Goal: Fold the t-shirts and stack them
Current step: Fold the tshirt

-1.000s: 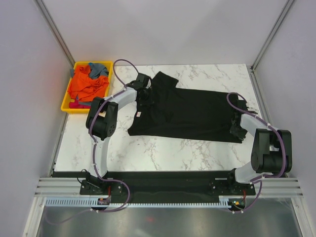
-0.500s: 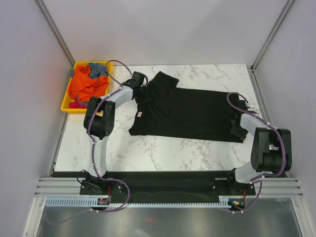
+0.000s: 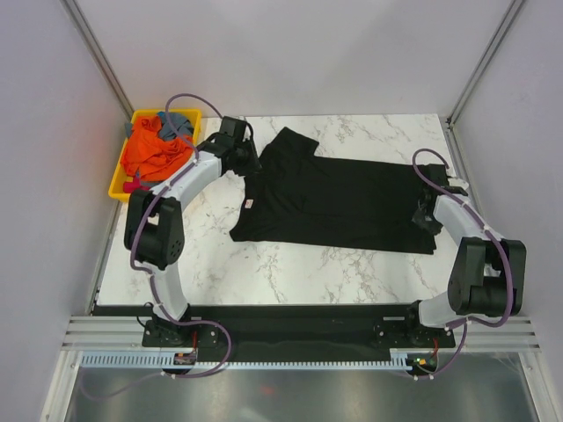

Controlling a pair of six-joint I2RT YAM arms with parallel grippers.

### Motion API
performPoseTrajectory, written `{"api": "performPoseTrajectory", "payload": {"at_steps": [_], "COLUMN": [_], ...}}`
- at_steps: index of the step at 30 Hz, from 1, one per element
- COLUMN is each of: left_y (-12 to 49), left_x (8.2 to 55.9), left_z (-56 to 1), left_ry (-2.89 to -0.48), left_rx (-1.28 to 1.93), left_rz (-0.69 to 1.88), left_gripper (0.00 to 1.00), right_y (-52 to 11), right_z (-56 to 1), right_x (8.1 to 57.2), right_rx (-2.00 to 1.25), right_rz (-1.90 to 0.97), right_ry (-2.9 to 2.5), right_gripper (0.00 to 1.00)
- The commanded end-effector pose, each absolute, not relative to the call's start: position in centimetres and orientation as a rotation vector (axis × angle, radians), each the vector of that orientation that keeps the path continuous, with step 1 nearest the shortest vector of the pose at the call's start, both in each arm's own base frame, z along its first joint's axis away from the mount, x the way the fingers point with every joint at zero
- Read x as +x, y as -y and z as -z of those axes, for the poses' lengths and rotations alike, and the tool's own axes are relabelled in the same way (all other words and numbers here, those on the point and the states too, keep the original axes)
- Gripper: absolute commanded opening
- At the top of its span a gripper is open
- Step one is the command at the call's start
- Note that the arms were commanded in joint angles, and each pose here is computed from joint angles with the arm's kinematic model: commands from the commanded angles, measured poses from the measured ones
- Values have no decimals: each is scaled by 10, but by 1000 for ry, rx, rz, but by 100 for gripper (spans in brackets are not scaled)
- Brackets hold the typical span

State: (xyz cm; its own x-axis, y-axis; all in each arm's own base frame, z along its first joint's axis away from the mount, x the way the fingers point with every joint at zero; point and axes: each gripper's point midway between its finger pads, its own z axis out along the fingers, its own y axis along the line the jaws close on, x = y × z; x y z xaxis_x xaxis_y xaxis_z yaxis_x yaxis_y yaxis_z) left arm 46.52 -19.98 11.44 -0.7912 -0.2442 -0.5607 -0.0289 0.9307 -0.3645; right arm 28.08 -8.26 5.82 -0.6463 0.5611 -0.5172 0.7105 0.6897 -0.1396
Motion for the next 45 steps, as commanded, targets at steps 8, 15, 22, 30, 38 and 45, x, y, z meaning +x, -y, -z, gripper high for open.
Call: {"api": "performPoseTrajectory", "payload": {"at_steps": [8, 15, 22, 30, 38, 45], "left_y": [173, 137, 121, 121, 165, 168], "left_x": [403, 373, 339, 389, 518, 603], "left_z": [-59, -15, 2, -103, -155, -131], "left_ry": [-2621, -2708, -2765, -2551, -2402, -2339], "left_rx": [-390, -528, -608, -484, -158, -88], "left_rz": [349, 177, 102, 174, 363, 446], "left_gripper": [21, 22, 23, 36, 53, 58], "right_y": [34, 24, 38, 47, 62, 74], "right_z": [-98, -132, -144, -158, -151, -124], "right_x": [337, 343, 351, 385, 459, 520], "right_rx": [740, 638, 670, 632, 508, 417], "right_rz": [-5, -103, 16, 67, 92, 71], "right_ry": [-2446, -2363, -2326, -2302, -2288, -2332], "right_gripper": [54, 57, 58, 59, 60, 60]}}
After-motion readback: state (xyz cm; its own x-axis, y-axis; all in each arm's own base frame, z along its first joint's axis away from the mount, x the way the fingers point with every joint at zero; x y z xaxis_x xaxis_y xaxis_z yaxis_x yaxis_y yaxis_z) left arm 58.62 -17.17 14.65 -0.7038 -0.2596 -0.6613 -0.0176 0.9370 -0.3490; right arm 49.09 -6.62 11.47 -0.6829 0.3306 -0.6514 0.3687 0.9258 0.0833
